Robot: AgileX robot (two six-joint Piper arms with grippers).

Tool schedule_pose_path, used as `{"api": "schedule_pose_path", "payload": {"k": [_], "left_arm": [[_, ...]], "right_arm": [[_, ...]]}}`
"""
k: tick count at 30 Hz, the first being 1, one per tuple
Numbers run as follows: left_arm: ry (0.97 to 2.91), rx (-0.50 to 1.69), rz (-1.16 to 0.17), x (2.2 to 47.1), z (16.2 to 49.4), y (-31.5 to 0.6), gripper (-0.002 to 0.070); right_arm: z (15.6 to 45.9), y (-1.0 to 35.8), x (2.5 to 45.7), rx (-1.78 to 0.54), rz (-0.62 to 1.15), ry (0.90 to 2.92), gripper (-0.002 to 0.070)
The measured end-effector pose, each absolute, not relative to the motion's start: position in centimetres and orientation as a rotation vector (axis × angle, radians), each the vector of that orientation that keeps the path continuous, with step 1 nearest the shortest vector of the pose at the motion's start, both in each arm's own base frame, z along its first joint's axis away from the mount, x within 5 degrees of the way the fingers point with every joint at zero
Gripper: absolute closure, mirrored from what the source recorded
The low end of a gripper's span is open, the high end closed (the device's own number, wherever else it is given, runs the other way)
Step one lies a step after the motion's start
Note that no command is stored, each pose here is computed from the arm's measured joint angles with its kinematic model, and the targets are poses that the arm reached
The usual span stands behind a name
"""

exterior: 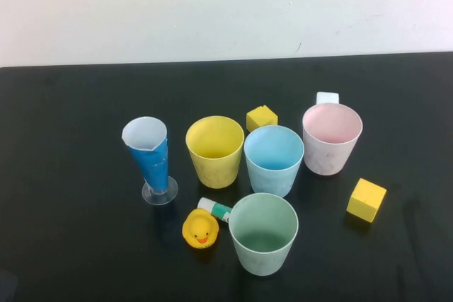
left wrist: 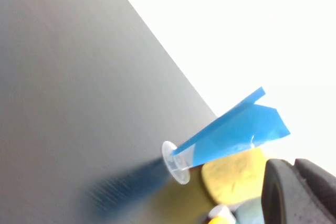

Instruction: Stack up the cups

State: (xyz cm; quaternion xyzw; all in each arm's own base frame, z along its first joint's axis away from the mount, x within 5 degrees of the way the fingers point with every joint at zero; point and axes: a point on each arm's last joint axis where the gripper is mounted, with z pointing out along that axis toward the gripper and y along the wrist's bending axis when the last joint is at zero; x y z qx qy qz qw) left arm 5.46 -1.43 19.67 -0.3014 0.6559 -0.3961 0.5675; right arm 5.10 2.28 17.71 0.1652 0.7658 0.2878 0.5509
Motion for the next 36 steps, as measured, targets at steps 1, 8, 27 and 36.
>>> {"api": "schedule_pose_path", "payload": {"k": [1, 8, 27, 36], "left_arm": [[1.560, -0.657, -0.903, 5.4, 20.0, -1.5, 0.0677], [1.747, -0.159, -0.604, 4.3, 29.2, -2.6, 0.0677], [2.154, 0.524, -0.304, 17.5, 43.0, -5.4, 0.0677], [2.304, 0.826, -0.301, 23.8, 41.8, -11.7, 0.0624]], "right_arm": [[17.7, 2.3, 5.1, 0.391, 0.681, 1.812, 0.0679], [17.7, 2.3, 5.1, 0.329, 0.633, 1.815, 0.0678], [17.4, 2.5, 4.9, 0.271, 0.618, 1.862, 0.0679], [17.4, 2.5, 4.9, 0.262, 0.612, 1.862, 0.0679]]}}
